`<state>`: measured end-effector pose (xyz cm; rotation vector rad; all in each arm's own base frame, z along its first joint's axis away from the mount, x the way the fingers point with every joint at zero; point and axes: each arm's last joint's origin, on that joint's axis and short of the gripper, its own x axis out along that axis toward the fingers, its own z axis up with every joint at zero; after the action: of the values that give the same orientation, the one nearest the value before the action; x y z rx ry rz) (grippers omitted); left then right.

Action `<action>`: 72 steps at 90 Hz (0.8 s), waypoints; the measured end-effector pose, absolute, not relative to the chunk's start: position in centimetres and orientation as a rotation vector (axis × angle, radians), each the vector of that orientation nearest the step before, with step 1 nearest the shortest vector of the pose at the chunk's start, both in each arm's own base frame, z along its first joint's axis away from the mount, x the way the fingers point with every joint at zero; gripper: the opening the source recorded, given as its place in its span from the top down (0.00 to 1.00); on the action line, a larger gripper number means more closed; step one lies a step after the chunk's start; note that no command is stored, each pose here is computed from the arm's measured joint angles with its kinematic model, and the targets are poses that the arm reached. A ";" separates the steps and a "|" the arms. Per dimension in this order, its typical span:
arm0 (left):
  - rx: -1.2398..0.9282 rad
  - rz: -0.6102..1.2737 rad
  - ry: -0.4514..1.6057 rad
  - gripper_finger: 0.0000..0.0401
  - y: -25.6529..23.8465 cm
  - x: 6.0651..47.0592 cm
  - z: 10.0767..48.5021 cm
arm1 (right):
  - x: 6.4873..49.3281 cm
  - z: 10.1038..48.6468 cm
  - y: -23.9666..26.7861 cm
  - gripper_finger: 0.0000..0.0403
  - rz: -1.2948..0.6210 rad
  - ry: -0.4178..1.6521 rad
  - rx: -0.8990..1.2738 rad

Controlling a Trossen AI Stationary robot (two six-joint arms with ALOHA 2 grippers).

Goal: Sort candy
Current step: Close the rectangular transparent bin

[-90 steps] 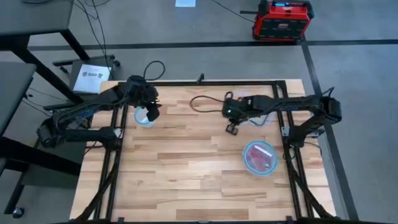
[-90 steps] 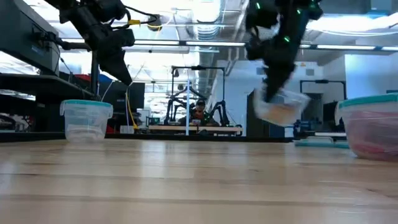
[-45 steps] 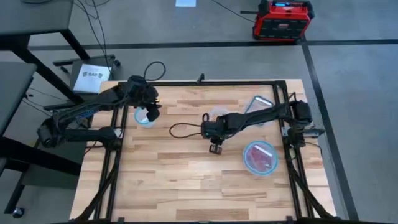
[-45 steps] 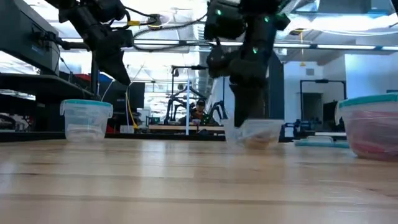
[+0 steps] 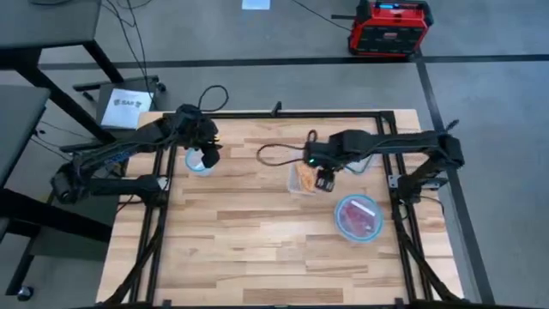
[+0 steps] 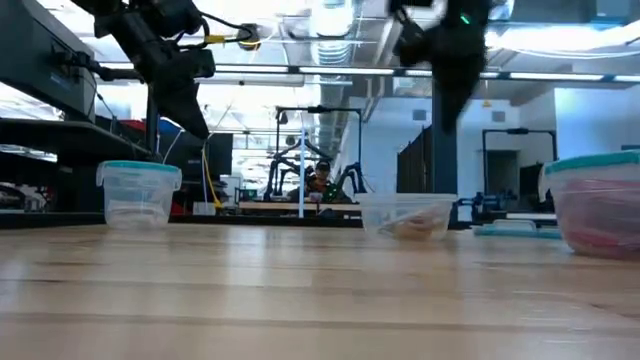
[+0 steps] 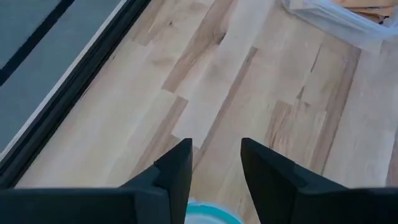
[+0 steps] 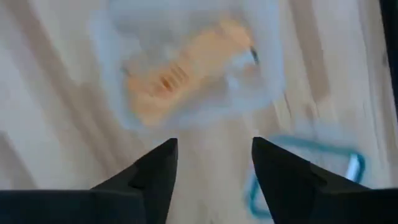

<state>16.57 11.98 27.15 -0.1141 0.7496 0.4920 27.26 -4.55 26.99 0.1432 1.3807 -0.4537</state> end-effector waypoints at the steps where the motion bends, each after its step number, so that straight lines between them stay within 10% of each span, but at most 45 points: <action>1: -0.114 0.492 0.750 0.69 12.0 16.6 27.2 | 26.9 26.7 -4.8 0.51 -0.462 1.386 0.150; 29: -0.114 0.494 0.743 0.69 12.0 16.6 27.2 | 21.3 17.9 -8.4 0.55 -0.620 1.448 0.288; 72: -0.110 0.498 0.723 0.69 12.1 16.7 27.3 | 21.1 15.4 -8.6 0.60 -0.625 1.418 0.286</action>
<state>16.71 12.09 27.34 -0.1095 0.7230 0.4980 21.12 -8.61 15.42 0.2863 1.4183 -0.6245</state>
